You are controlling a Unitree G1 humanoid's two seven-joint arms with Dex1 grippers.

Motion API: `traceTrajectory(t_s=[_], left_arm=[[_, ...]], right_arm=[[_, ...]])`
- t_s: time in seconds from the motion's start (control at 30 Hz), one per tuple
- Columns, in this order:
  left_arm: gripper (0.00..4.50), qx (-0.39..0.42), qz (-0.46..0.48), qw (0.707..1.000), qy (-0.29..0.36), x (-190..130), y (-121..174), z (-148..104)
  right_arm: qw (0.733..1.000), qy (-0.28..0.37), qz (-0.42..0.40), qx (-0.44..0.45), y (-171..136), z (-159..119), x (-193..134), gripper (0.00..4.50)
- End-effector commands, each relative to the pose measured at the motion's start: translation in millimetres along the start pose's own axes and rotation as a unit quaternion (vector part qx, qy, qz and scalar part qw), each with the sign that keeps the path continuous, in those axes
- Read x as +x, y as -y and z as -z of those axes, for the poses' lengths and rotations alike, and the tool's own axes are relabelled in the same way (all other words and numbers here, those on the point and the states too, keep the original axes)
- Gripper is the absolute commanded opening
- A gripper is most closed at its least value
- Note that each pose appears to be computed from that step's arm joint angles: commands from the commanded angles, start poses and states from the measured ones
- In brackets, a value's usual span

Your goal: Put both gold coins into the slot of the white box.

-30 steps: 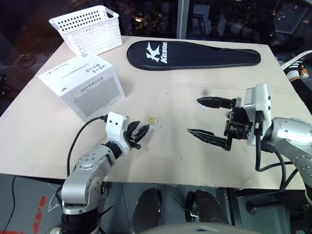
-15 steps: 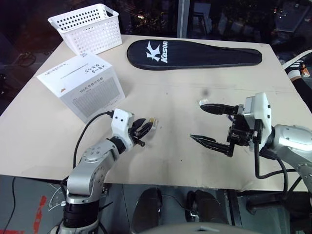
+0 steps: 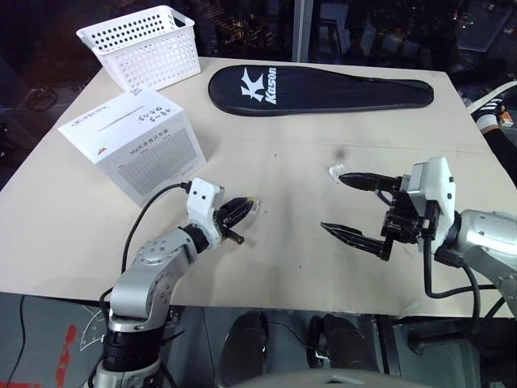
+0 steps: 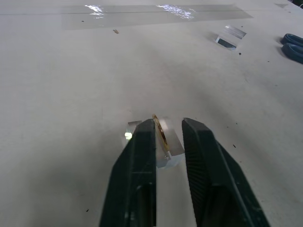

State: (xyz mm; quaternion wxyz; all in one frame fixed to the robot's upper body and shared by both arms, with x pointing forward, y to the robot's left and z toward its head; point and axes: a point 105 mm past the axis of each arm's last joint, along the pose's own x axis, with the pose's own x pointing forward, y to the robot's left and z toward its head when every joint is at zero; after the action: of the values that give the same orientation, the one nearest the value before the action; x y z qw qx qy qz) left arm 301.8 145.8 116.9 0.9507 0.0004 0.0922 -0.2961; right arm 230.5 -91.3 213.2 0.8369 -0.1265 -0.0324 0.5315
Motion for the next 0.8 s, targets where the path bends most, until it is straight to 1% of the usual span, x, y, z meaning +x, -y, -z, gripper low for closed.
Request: traceTrajectory(t_s=[0.03,0.63,0.73,0.8], left_arm=[[0.81,0.013,0.011,1.000,0.010,1.8,4.1,-8.5],[0.81,0.004,0.000,1.000,0.006,2.6,3.1,-7.3],[0.02,0.001,-0.003,1.000,0.010,3.3,3.1,-8.9],[0.02,-0.001,-0.004,1.000,0.010,3.4,2.9,-9.2]], right_arm=[[0.999,0.016,0.003,-0.028,-3.8,-12.1,-1.9,4.50],[0.999,0.011,0.004,-0.030,-5.9,-13.1,-3.1,4.50],[0.999,0.011,0.003,-0.032,-6.1,-14.1,-3.0,4.50],[0.999,0.011,0.002,-0.032,-6.1,-14.6,-2.9,4.50]])
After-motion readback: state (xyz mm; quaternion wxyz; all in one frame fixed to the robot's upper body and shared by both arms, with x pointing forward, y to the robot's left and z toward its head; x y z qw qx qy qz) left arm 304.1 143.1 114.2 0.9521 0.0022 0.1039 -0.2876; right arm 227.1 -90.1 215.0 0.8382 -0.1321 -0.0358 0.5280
